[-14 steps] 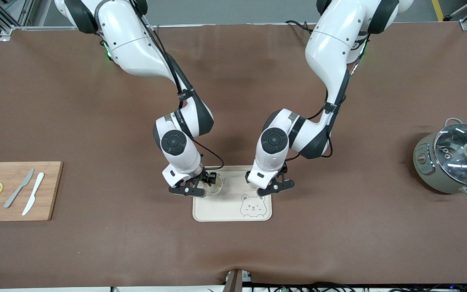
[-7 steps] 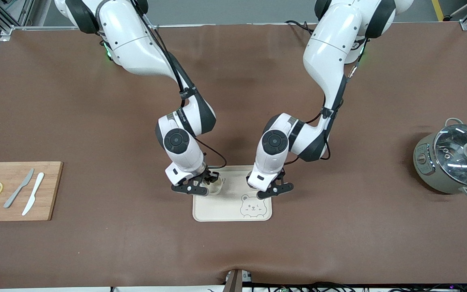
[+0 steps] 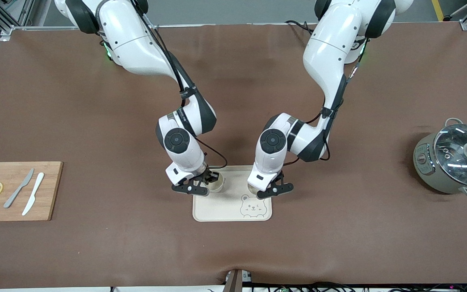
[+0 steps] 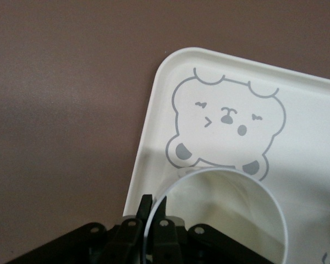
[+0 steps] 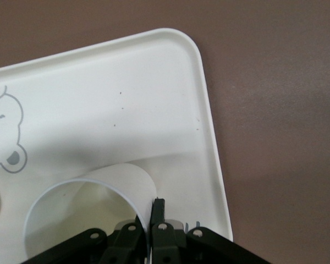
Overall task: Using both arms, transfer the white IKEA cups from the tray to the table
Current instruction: 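Lift the cups off the tray and carry them apart with both grippers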
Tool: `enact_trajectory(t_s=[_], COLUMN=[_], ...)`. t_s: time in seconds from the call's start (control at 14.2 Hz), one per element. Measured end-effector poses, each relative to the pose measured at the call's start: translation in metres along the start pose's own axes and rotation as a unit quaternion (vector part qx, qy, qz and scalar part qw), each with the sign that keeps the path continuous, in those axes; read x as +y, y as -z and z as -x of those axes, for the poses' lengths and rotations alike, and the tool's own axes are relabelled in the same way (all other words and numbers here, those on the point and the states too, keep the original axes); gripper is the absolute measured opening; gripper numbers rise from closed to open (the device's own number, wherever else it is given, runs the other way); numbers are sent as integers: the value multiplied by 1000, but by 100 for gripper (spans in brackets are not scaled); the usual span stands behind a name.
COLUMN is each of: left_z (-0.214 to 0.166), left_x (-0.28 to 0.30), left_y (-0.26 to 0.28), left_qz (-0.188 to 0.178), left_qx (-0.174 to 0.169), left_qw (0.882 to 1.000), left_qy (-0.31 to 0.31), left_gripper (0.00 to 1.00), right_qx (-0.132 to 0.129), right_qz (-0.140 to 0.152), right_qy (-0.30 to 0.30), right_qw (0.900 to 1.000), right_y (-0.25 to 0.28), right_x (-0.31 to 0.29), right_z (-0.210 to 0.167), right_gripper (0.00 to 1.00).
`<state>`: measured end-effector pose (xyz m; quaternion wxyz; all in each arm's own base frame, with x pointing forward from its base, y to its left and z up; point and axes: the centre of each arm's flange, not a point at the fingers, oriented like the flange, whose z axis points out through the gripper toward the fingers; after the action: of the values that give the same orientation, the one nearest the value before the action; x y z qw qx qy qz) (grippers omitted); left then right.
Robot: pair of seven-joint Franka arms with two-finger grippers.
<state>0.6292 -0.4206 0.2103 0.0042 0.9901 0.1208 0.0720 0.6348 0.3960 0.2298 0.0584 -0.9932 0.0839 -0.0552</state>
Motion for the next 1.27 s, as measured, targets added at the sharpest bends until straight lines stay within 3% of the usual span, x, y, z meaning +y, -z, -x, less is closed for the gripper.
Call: enact_trajectory(t_s=[0.28, 0.56, 0.84, 0.98, 1.27], left_z=[-6, -32, -25, -11, 35], left_x=[-5, -41, -143, -203, -329], left_y=[22, 114, 170, 178, 160], left_qz=[-18, -21, -8, 2, 24], left_qx=[-15, -28, -39, -40, -17], left_qw=[1000, 999, 997, 995, 986], left_qy=[5, -8, -61, -91, -165], left_gripper=[4, 4, 4, 4, 4], right_qx=[-17, -22, -62, -66, -69], right_qz=[7, 7, 17, 25, 71], right_qy=[-4, 9, 47, 66, 111], right_qw=[1000, 1000, 997, 995, 989], right_y=[30, 78, 140, 160, 174], right_x=[-2, 24, 92, 128, 182], right_z=[-16, -48, -83, -95, -96], right_gripper=[4, 4, 4, 4, 4])
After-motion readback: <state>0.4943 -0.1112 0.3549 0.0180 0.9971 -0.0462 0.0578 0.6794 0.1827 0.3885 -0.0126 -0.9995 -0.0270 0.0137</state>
